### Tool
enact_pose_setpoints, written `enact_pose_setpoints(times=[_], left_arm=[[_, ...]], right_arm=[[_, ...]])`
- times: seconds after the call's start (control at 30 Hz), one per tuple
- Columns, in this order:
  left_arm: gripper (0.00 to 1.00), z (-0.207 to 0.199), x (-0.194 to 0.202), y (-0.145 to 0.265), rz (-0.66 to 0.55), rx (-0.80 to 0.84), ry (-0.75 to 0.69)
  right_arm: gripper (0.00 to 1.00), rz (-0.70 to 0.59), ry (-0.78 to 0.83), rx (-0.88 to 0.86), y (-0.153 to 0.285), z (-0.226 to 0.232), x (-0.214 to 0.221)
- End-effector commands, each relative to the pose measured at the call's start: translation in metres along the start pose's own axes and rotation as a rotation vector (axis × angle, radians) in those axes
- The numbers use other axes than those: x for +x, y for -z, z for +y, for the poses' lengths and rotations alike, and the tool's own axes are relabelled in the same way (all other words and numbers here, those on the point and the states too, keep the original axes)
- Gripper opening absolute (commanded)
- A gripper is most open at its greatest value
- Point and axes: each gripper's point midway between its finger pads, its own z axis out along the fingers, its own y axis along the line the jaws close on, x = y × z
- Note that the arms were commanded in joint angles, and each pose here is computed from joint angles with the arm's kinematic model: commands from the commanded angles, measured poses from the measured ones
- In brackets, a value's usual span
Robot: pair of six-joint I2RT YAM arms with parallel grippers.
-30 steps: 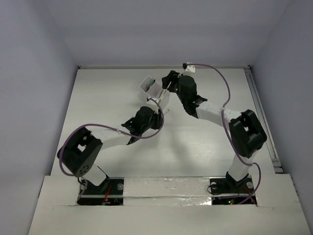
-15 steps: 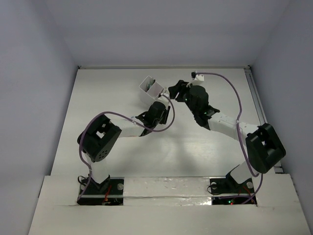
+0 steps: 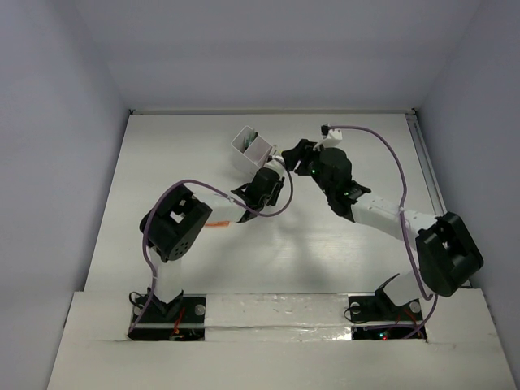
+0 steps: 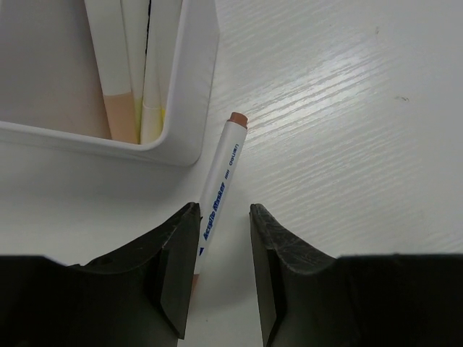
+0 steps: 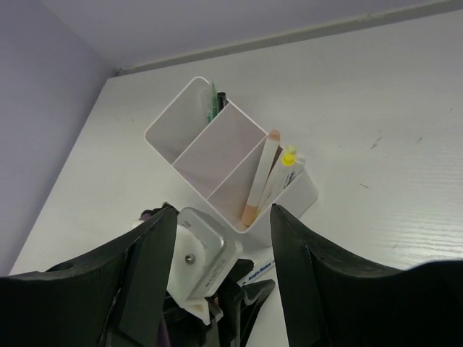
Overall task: Sort the stationery into containers
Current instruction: Pick up the pen from the center of the board.
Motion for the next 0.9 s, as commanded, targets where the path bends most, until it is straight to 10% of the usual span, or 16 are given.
enact_pose_setpoints(times=[0.0, 0.47, 0.87], left_arm=[[0.32, 0.001, -0.017, -0.003, -0.031, -0.009, -0.002], [0.15, -0.008, 0.010, -0.005, 0.025, 0.033, 0.086], [0.30, -0.016, 0.012, -0.003, 0.049, 0.030, 0.099]], right_arm=[[0.60, -0.052, -0.018, -0.054, 0.010, 0.015, -0.020], [0.60, -0.083, -0.020, -0.043, 0.036, 0.011, -0.034], [0.60, -0.075, -0.013, 0.004, 0.049, 0.001, -0.035]])
